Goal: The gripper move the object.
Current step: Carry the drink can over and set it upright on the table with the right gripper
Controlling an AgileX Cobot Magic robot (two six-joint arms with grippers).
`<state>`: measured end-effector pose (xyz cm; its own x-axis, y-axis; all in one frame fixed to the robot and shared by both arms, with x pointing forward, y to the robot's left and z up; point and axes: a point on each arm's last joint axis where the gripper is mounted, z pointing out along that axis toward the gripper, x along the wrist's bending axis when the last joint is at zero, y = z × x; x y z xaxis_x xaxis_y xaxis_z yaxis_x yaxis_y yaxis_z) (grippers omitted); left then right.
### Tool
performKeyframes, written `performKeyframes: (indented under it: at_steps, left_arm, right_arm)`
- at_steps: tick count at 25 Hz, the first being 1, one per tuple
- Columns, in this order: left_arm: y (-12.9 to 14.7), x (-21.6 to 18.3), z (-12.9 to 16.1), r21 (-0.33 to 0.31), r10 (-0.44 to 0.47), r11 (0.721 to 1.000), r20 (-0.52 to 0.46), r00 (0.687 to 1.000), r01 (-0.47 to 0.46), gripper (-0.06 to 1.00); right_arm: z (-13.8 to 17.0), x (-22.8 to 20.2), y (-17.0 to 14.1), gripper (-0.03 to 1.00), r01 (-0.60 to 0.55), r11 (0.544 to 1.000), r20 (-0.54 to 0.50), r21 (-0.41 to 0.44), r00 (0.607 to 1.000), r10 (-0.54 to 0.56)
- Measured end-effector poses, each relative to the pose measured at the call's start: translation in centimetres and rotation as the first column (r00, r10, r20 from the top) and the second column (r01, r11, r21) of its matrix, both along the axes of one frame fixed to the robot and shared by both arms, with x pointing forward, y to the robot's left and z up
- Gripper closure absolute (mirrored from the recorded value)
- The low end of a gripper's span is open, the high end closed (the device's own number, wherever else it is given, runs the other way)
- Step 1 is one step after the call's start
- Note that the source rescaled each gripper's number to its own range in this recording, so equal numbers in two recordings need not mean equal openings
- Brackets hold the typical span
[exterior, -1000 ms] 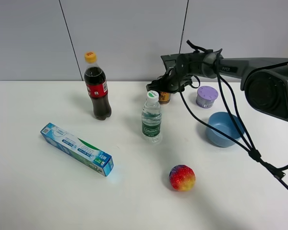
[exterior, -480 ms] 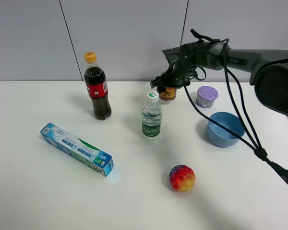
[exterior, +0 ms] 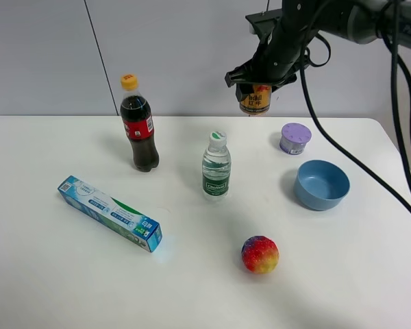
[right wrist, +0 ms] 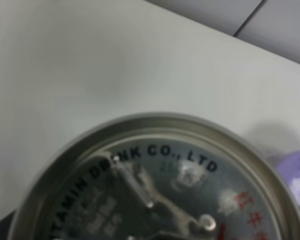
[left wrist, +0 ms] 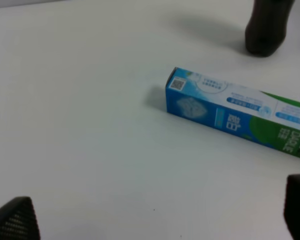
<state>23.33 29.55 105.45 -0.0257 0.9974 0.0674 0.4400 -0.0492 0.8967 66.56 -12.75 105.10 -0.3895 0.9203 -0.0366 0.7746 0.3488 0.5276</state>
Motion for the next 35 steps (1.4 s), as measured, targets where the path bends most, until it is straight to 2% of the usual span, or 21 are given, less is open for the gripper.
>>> performKeyframes:
  at_steps: [4,11,20,24,29,32,35]
  left_arm:
    - [0.0,0.0,0.0,0.000,0.000,1.000,0.000,1.000,0.000,-0.06]
    - [0.0,0.0,0.0,0.000,0.000,1.000,0.000,1.000,0.000,-0.06]
    - [0.0,0.0,0.0,0.000,0.000,1.000,0.000,1.000,0.000,-0.06]
    - [0.0,0.0,0.0,0.000,0.000,1.000,0.000,1.000,0.000,-0.06]
    - [0.0,0.0,0.0,0.000,0.000,1.000,0.000,1.000,0.000,-0.06]
    - [0.0,0.0,0.0,0.000,0.000,1.000,0.000,1.000,0.000,-0.06]
    - [0.0,0.0,0.0,0.000,0.000,1.000,0.000,1.000,0.000,-0.06]
  right_arm:
    - [2.7,-2.2,-0.1,0.96,-0.019,0.999,-0.031,-0.041,0.999,0.018]
    - [5.3,-5.4,-0.8,0.96,-0.035,0.994,-0.128,-0.105,0.992,0.022]
    - [9.1,-10.1,0.0,0.96,-0.088,0.993,-0.066,-0.080,0.994,0.083]
    - [8.7,-12.1,-0.7,0.96,-0.076,0.995,-0.107,-0.060,0.992,0.069]
    - [6.6,-15.5,-2.8,0.96,-0.050,0.998,-0.180,-0.045,0.983,0.041]
    - [6.3,-17.5,-4.9,0.96,0.003,1.000,-0.157,-0.003,0.988,-0.003]
    - [5.9,-20.1,-7.4,0.96,0.052,0.999,-0.144,0.005,0.988,-0.051]
